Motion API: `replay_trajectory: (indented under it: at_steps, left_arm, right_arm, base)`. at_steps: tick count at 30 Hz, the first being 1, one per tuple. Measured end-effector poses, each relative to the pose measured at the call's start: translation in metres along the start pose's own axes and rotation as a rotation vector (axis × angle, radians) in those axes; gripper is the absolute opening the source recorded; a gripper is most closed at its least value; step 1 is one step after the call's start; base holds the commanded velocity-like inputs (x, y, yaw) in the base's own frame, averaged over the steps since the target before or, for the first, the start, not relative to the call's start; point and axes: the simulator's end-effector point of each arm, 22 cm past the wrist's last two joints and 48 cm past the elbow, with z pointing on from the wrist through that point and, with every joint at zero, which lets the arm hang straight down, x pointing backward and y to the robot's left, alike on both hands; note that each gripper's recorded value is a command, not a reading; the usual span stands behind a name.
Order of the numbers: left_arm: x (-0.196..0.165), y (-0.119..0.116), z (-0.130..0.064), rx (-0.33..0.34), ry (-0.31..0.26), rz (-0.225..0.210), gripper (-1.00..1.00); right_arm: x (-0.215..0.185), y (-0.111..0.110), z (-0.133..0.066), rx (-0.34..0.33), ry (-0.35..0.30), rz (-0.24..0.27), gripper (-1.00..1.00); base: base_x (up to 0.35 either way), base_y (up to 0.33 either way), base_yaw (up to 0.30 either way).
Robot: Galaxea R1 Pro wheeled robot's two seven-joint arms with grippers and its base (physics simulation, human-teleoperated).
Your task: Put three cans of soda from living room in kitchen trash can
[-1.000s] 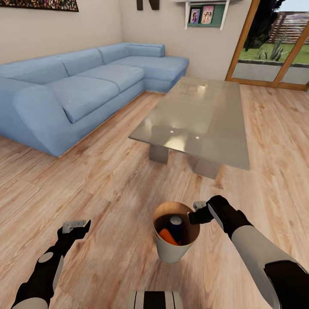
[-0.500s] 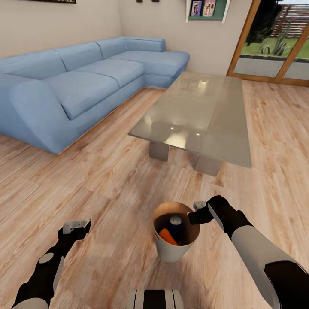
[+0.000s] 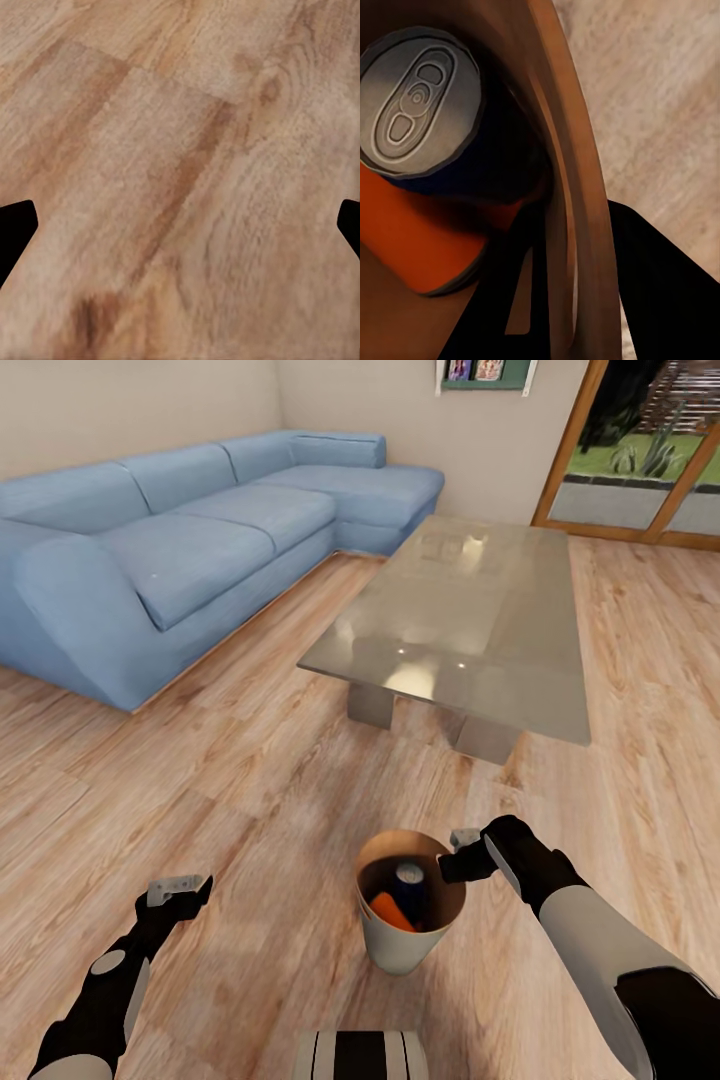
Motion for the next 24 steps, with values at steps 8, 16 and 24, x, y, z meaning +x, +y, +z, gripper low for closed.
replay_trajectory:
  at_steps: [8, 16, 24]
  left_arm:
    - [0.019, 0.001, 0.004, -0.002, 0.032, 0.004, 1.0]
    - [0.024, 0.001, 0.005, -0.002, 0.039, 0.003, 1.0]
    - [0.024, 0.0, 0.005, -0.001, 0.039, 0.003, 1.0]
  right_arm:
    - [0.002, -0.004, 0.008, -0.006, 0.022, 0.015, -1.0]
    - [0.0, -0.003, 0.008, -0.003, 0.028, 0.012, -1.0]
    - [0.0, -0.003, 0.008, -0.003, 0.028, 0.013, -1.0]
  base:
    - [0.0, 0.0, 0.0]
    - [0.0, 0.0, 0.0]
    - [0.0, 0.0, 0.0]
